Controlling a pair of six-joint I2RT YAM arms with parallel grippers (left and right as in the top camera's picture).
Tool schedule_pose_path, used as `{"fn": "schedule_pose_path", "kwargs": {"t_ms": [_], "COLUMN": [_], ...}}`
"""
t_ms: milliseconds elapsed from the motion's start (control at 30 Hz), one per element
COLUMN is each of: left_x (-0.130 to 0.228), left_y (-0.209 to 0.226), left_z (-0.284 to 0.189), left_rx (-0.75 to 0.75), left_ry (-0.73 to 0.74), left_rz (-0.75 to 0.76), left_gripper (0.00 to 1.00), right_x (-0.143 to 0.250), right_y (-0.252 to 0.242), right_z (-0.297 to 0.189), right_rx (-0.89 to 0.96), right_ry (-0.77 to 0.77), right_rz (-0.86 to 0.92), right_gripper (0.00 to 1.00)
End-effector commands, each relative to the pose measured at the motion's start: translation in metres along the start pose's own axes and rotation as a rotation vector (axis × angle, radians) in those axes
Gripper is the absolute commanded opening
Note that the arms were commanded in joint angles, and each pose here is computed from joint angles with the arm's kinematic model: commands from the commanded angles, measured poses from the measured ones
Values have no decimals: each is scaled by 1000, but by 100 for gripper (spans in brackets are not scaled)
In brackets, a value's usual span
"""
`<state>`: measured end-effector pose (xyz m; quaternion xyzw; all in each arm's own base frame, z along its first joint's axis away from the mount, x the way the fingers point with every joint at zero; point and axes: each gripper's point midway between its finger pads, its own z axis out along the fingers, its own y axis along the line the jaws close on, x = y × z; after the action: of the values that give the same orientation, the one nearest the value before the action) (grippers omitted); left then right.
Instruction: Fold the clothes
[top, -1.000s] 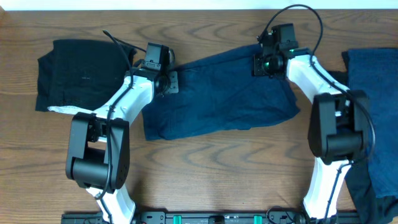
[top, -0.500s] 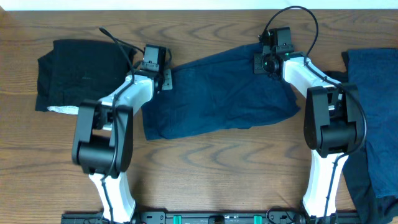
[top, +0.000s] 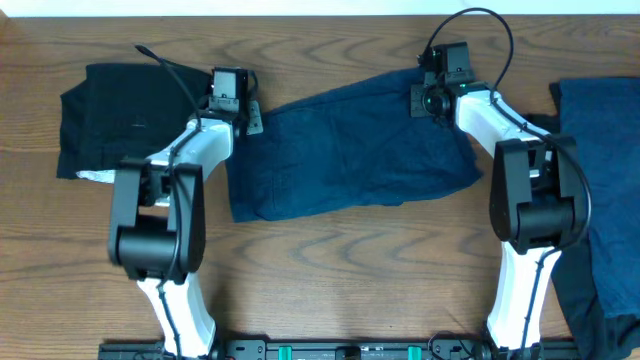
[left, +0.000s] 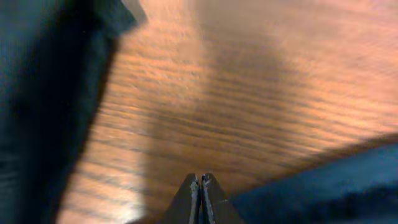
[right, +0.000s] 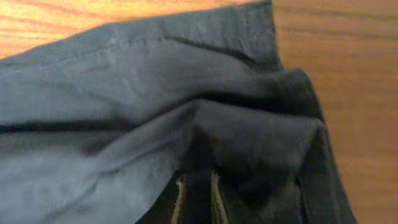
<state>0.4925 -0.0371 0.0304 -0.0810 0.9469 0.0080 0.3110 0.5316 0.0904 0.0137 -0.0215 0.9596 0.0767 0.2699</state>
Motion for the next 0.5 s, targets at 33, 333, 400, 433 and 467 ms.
{"fn": "schedule_pose_path", "kwargs": {"t_ms": [33, 333, 400, 433, 467], "left_x": [-52, 13, 30, 36, 43], "left_y": [-8, 9, 8, 7, 5], "left_z": [-68, -95, -96, -97, -99], "left_rx": [32, -35, -25, -17, -5], "left_ry": [-138, 127, 196, 226, 258], "left_rz": [-12, -147, -141, -140, -140], "left_gripper": [6, 6, 6, 7, 6], "right_x": [-45, 20, 43, 56, 68], "right_y": [9, 3, 1, -2, -5], "right_z": [-81, -112, -109, -109, -109], "right_rx": [-7, 27, 38, 49, 64], "right_ry": [-111, 156, 245, 298, 349], "right_rz": [-12, 12, 19, 23, 27], "right_gripper": [14, 1, 1, 1, 1]}}
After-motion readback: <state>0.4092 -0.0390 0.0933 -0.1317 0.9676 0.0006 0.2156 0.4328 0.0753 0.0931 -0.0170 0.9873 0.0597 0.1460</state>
